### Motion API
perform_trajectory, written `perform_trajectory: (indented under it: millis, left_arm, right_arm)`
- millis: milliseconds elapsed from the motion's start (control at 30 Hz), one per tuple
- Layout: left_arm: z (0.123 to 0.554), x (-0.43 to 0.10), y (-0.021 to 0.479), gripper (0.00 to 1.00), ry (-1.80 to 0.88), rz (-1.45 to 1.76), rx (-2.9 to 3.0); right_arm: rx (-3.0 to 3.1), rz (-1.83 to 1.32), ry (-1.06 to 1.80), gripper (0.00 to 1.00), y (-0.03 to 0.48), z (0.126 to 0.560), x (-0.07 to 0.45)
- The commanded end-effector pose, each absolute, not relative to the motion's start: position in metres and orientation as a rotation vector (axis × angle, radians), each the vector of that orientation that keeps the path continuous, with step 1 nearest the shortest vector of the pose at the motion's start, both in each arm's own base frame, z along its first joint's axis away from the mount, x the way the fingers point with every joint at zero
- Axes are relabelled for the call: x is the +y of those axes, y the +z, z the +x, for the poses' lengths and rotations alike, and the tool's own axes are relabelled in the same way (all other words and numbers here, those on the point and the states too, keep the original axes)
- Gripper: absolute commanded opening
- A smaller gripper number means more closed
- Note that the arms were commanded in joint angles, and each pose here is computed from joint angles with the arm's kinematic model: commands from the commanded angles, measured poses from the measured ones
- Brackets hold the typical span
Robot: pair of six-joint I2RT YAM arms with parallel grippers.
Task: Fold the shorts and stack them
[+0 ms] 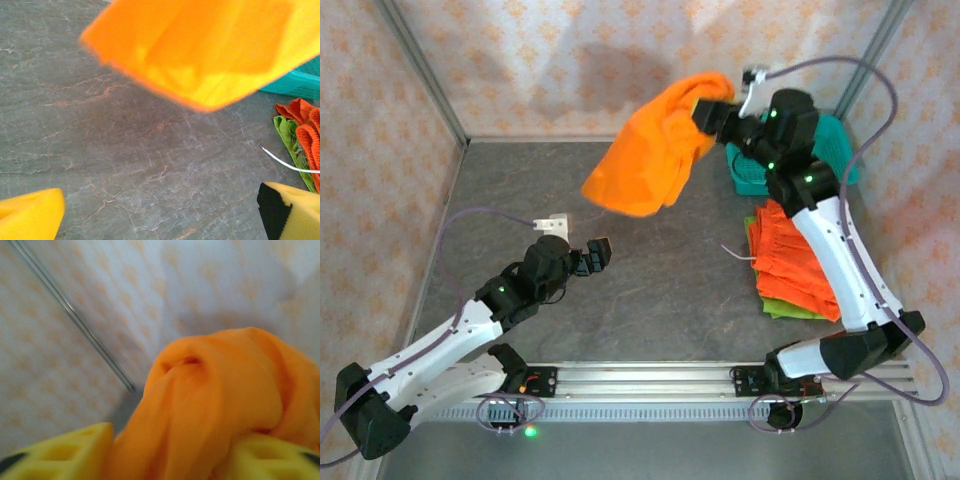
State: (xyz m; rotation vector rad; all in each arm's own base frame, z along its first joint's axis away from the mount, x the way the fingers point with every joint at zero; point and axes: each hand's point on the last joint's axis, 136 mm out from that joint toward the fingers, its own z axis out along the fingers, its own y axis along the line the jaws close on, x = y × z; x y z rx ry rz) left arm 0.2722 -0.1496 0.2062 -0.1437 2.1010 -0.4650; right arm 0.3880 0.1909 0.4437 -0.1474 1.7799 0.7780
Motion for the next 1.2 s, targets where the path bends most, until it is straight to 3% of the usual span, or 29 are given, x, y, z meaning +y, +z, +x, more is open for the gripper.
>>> perform_trajectory:
  millis: [0,33,133,533,733,867,1000,1167]
  left_arm:
    - [0.275,-0.148,0.213,1.0,-0.459,-0.174,2.068]
    - [0.275,-0.147,0.213,1.0,-0.458,-0.175,2.066]
    - [0.276,-0.146,0.212,1.0,-0.447,-0.182,2.065]
    - [0.28,-0.159,0.166,0.97,-0.334,-0.185,2.315]
    - [0.262,-0.163,0.113,0.91,-0.299,-0.238,2.453]
    - [0.256,-0.144,0.086,0.82,-0.064,-0.203,2.545]
    - [0.265,-0.135,0.074,0.76,0.151,-0.134,2.591]
    - [0.283,-0.145,0.067,0.72,0.181,-0.093,2.572]
  right_arm:
    - [1.933,-0.073,0.663,0.78,0.366,0.387,0.173]
    - [1.965,-0.048,0.626,0.84,0.346,0.383,0.166]
    - [2.062,-0.011,0.537,0.9,0.302,0.37,0.15]
    - [2.363,0.079,0.415,0.91,0.193,0.33,0.126]
    - [2.346,0.152,0.418,0.89,0.18,0.315,0.116]
    - [2.345,0.163,0.395,0.87,0.177,0.311,0.112]
    - [2.36,0.165,0.372,0.86,0.172,0.311,0.109]
    - [2.4,0.196,0.318,0.84,0.157,0.309,0.102]
